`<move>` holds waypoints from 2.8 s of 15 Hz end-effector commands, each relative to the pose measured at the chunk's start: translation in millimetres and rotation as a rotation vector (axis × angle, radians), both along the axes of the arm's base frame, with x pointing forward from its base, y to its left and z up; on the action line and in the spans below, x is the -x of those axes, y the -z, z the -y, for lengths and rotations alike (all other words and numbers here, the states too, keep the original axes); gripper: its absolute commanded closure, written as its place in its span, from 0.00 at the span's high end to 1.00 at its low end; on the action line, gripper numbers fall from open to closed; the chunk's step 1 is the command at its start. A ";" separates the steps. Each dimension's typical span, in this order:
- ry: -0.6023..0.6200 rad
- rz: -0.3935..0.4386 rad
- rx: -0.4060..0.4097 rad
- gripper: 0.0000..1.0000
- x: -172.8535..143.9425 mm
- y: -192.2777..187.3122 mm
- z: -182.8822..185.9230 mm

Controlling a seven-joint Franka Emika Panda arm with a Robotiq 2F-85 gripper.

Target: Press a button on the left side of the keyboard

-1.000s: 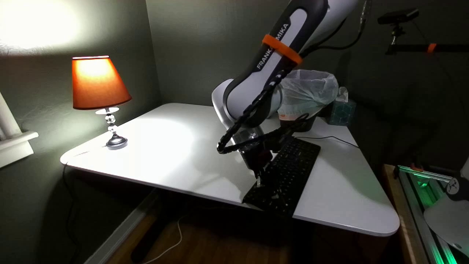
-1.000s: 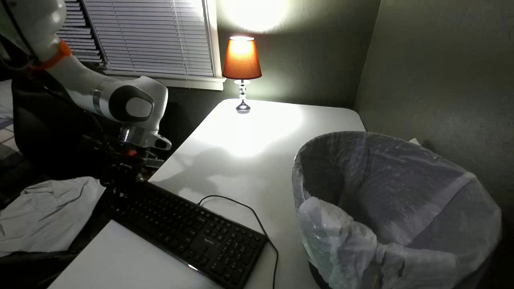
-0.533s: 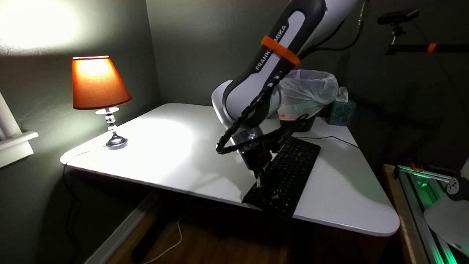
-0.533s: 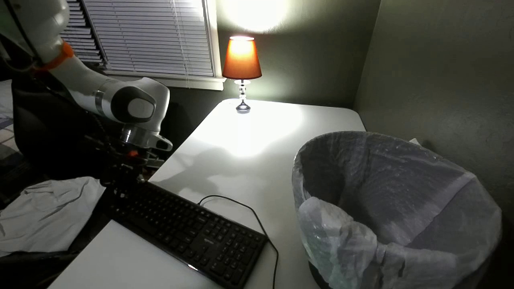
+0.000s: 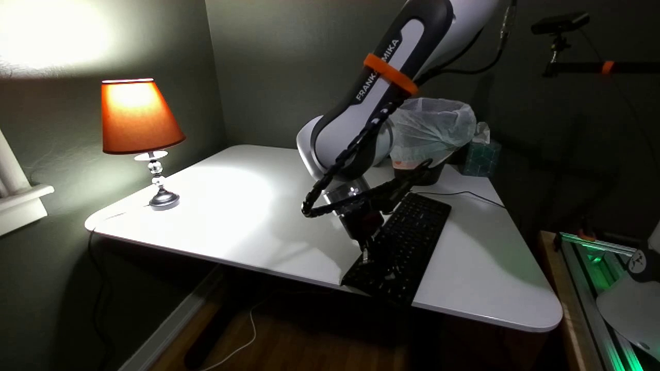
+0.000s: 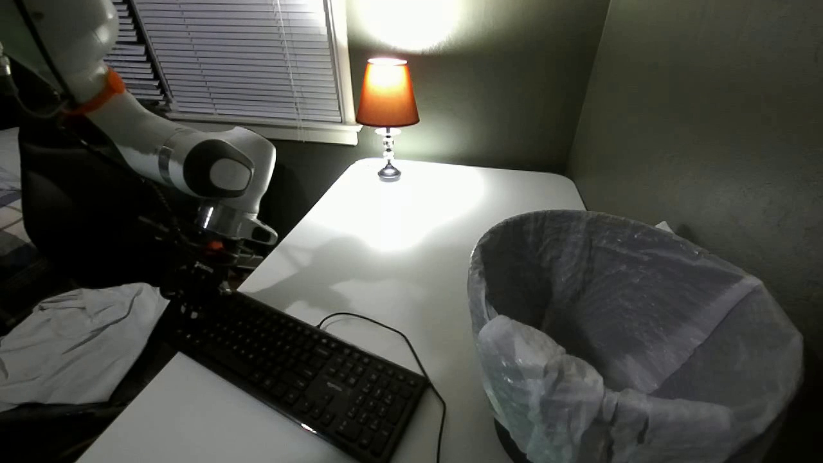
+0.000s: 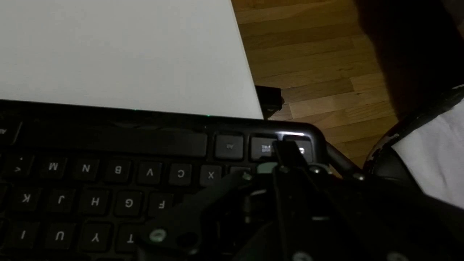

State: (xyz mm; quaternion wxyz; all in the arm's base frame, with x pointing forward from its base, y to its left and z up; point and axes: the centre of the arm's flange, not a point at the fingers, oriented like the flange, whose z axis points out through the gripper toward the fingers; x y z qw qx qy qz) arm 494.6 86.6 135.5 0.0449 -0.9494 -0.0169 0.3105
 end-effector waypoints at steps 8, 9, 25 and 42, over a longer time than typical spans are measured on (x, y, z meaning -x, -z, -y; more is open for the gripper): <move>0.021 -0.050 -0.007 0.00 -33.9 7.1 -6.6; 0.023 -0.052 -0.007 0.00 -39.7 6.1 -7.3; -0.026 0.026 0.053 0.62 -71.2 -47.8 -45.0; -0.049 0.167 0.298 1.00 8.4 -148.8 -55.8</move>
